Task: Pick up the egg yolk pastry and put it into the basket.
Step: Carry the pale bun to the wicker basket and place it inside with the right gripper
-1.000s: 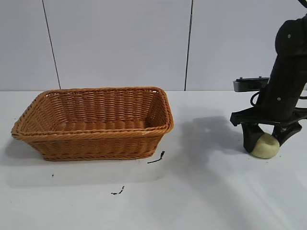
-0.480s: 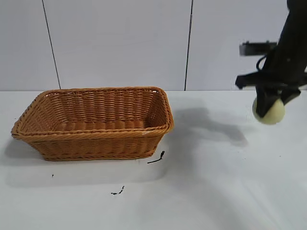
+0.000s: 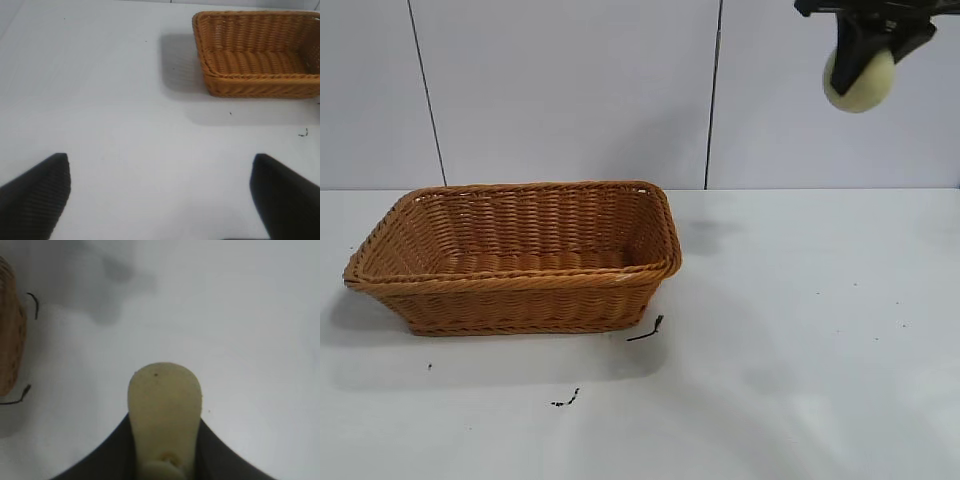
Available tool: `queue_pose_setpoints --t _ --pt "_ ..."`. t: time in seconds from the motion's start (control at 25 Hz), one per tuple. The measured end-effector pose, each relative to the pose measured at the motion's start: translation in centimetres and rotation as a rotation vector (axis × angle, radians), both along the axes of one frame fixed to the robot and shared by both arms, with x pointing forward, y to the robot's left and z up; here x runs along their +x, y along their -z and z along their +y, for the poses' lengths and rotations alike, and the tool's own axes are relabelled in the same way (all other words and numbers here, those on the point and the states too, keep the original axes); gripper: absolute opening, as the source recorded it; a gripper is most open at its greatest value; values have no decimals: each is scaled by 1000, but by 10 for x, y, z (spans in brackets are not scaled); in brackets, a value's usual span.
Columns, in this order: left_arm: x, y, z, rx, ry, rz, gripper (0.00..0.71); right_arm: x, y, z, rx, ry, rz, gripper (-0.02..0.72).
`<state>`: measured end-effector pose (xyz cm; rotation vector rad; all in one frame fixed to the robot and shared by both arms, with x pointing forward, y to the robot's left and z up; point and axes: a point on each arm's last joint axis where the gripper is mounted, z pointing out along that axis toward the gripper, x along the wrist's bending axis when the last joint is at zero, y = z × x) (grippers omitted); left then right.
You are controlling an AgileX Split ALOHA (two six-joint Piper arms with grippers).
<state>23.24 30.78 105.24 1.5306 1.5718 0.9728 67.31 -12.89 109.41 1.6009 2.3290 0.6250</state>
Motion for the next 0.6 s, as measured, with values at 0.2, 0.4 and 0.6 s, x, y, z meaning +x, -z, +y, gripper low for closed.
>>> queue_pose_setpoints --t 0.2,0.4,0.6 --pt "0 0 0 0 0 0 696 -12 17 81 9 -159 -5 133" --pt "0 0 0 0 0 0 696 -24 59 135 -4 -254 28 133" --pt "0 0 0 0 0 0 696 -12 119 151 -21 -245 72 133"
